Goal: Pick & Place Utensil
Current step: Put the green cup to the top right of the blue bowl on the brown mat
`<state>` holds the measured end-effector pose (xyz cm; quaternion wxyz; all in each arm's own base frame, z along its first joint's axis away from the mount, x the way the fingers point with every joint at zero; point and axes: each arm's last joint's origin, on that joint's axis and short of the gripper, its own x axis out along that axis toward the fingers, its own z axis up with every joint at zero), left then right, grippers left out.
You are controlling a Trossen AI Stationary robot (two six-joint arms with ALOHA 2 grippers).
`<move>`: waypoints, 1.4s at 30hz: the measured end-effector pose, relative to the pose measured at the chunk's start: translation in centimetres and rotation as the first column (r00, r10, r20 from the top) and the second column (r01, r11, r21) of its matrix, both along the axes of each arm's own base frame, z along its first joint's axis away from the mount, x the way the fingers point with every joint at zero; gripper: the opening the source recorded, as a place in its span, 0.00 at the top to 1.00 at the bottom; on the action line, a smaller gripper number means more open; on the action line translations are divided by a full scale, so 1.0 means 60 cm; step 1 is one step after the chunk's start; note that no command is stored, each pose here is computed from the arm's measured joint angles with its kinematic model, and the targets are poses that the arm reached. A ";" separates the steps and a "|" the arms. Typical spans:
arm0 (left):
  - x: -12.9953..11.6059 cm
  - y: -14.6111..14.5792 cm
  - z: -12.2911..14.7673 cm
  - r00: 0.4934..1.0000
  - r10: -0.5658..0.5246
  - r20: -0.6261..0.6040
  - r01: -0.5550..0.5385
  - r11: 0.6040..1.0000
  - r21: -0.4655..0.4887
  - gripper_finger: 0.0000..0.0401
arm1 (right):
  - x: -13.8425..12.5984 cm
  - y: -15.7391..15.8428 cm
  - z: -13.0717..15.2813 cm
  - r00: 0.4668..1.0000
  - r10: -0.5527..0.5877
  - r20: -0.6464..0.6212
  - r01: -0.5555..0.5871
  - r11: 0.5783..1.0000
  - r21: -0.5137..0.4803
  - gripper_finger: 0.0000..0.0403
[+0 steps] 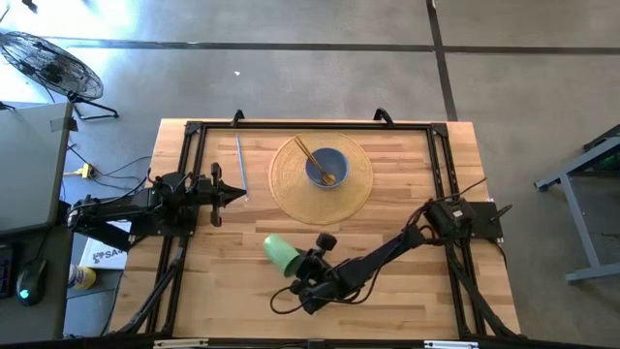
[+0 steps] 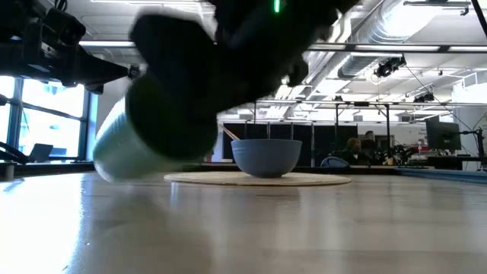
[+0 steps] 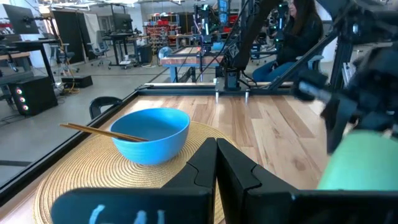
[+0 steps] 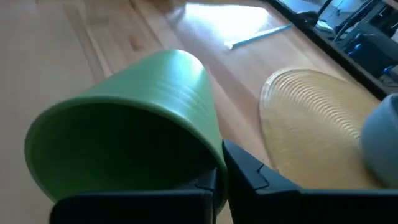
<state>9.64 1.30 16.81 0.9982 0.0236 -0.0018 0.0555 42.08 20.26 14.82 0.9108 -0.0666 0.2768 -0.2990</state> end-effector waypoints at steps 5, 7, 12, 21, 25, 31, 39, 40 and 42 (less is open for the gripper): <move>0.000 0.000 0.000 1.000 0.000 0.000 0.000 1.000 0.000 1.00 | -0.024 -0.018 0.107 0.997 0.074 0.004 -0.074 0.987 0.143 0.99; 0.000 0.000 0.000 1.000 0.000 0.001 0.000 1.000 0.000 1.00 | -0.037 -0.037 0.150 0.994 0.112 -0.008 -0.107 0.960 0.258 0.99; 0.000 0.000 0.000 1.000 -0.001 0.000 0.001 1.000 0.000 1.00 | -0.080 -0.121 0.208 0.970 0.118 -0.211 -0.004 0.881 0.473 0.99; 0.000 0.000 0.000 1.000 0.000 0.000 0.000 1.000 0.000 1.00 | -0.135 -0.226 0.208 0.767 0.156 -0.622 0.344 0.718 0.605 0.99; 0.000 0.000 0.000 1.000 -0.001 0.000 0.001 1.000 0.000 1.00 | -0.137 -0.235 0.206 0.744 0.184 -0.642 0.380 0.674 0.634 0.99; 0.000 0.000 0.000 1.000 0.000 0.000 0.000 1.000 0.000 1.00 | -0.135 -0.238 0.186 0.732 0.198 -0.652 0.370 0.688 0.624 0.97; 0.000 0.000 0.000 1.000 0.000 0.000 0.000 1.000 0.000 1.00 | -0.141 -0.257 0.145 0.714 0.180 -0.677 0.413 0.672 0.614 0.98; 0.000 0.000 0.000 1.000 0.000 0.000 0.000 1.000 0.000 1.00 | -0.141 -0.258 0.145 0.714 0.177 -0.678 0.410 0.679 0.609 0.97; 0.000 0.000 0.000 1.000 -0.001 0.000 0.001 1.000 0.000 1.00 | -0.139 -0.258 0.147 0.716 0.172 -0.677 0.396 0.698 0.596 0.94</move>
